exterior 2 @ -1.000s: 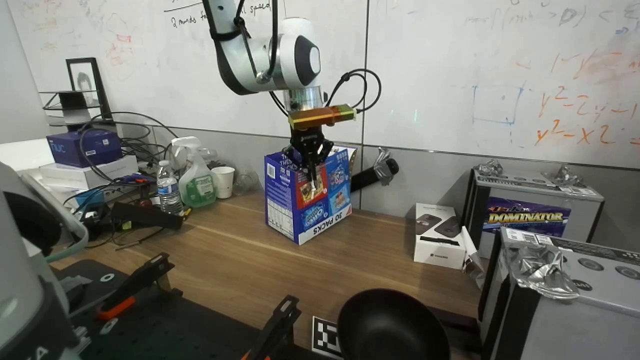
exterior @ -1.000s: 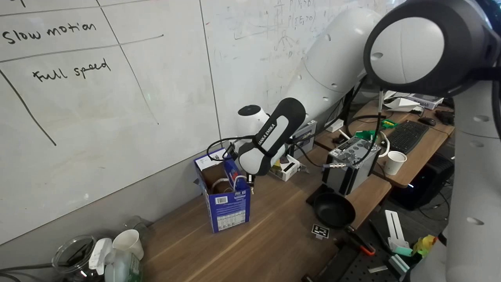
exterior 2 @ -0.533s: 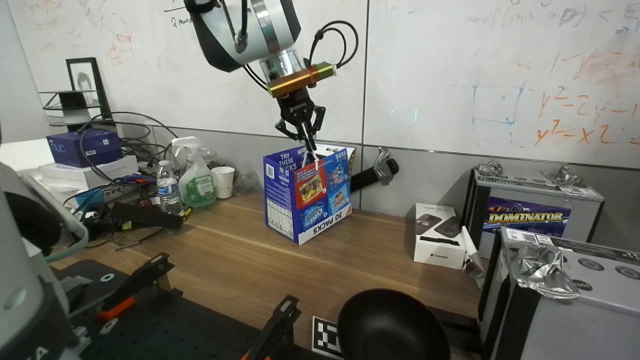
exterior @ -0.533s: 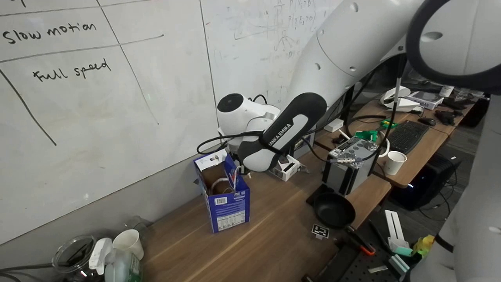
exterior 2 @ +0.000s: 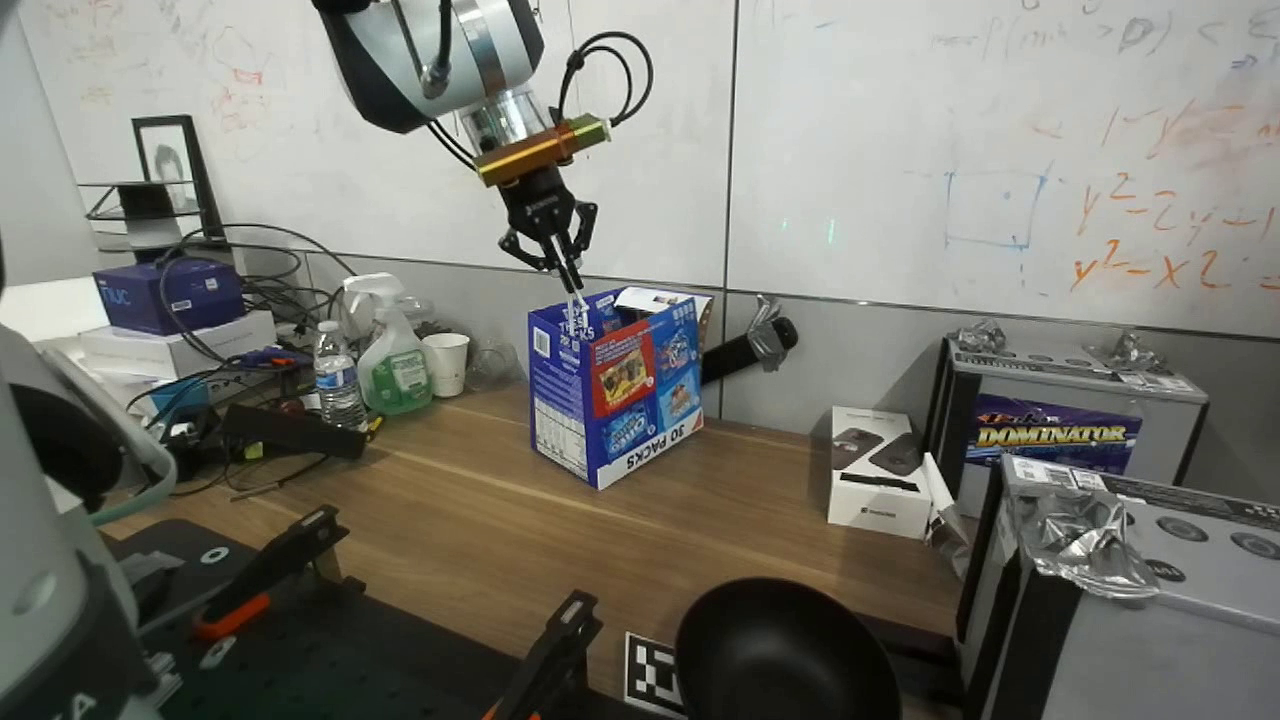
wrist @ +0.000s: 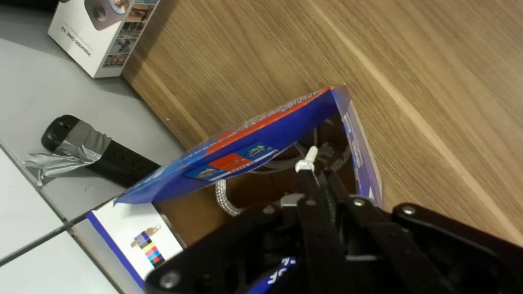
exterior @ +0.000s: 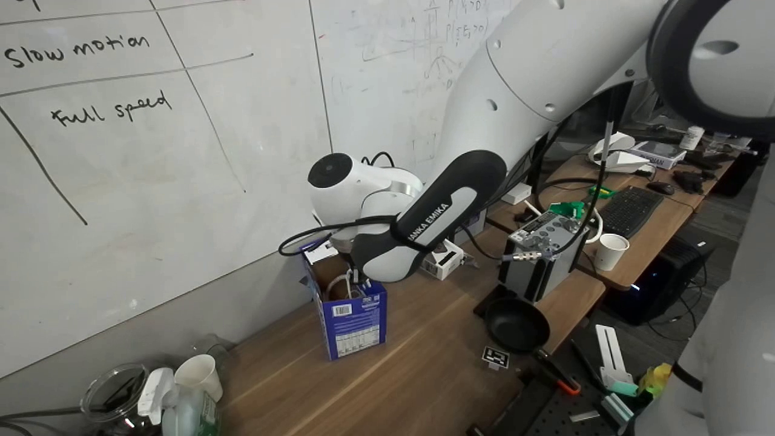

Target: Put the white ropes inside the blue box

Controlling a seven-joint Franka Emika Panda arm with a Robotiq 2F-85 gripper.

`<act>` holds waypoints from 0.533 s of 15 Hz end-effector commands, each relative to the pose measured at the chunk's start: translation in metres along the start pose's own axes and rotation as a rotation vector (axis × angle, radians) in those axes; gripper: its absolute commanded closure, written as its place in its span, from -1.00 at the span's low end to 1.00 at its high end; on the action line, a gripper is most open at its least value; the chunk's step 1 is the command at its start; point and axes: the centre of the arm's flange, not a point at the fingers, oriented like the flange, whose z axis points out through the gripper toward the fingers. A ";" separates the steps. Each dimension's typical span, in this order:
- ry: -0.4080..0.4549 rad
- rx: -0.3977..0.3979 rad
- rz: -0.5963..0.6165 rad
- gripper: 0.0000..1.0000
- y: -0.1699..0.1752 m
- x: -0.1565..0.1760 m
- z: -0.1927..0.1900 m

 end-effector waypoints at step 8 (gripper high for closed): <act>0.001 0.041 -0.008 0.82 -0.010 0.022 0.025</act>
